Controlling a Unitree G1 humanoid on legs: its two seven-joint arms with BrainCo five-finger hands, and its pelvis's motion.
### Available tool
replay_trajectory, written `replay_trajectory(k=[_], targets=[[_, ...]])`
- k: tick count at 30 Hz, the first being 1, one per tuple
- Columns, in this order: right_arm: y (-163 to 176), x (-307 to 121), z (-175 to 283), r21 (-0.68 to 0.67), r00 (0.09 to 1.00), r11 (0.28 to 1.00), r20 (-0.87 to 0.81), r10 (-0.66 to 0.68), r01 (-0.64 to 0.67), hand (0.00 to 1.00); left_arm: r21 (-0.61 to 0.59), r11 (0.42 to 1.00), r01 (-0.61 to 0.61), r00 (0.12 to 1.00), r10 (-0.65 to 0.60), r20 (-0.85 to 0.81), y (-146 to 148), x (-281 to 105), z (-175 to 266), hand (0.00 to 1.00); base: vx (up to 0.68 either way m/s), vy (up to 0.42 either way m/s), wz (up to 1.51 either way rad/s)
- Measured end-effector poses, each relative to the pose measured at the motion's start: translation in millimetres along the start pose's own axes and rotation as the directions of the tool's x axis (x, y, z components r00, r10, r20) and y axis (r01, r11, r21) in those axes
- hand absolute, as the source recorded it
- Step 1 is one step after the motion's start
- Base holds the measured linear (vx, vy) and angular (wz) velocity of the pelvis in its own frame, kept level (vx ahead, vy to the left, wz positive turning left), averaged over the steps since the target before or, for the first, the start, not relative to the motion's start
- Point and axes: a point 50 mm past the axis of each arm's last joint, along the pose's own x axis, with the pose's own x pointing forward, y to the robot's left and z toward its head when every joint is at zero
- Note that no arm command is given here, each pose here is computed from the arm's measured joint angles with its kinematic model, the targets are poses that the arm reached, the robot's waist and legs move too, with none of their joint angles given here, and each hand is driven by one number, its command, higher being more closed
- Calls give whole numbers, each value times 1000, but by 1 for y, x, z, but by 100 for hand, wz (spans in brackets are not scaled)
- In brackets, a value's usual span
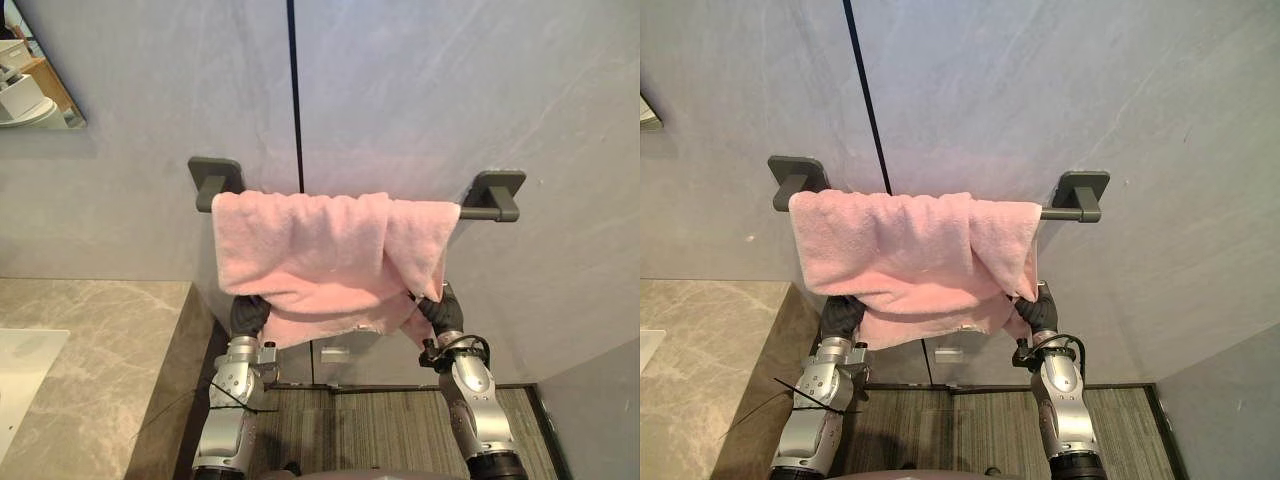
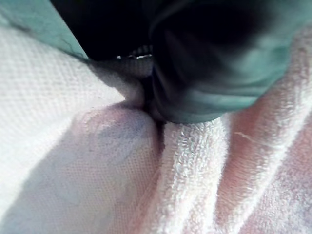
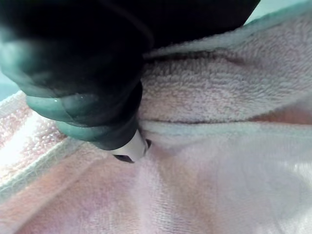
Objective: Organize washtable
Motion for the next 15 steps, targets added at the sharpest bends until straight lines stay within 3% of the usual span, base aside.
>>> replay_trajectory(k=[15], targets=[[-9,-15,-7,28,995,994,-22,-101,101,100,-13,998,57,997,-58,-59,-10,-12,-12,100,-2,-2,-3]])
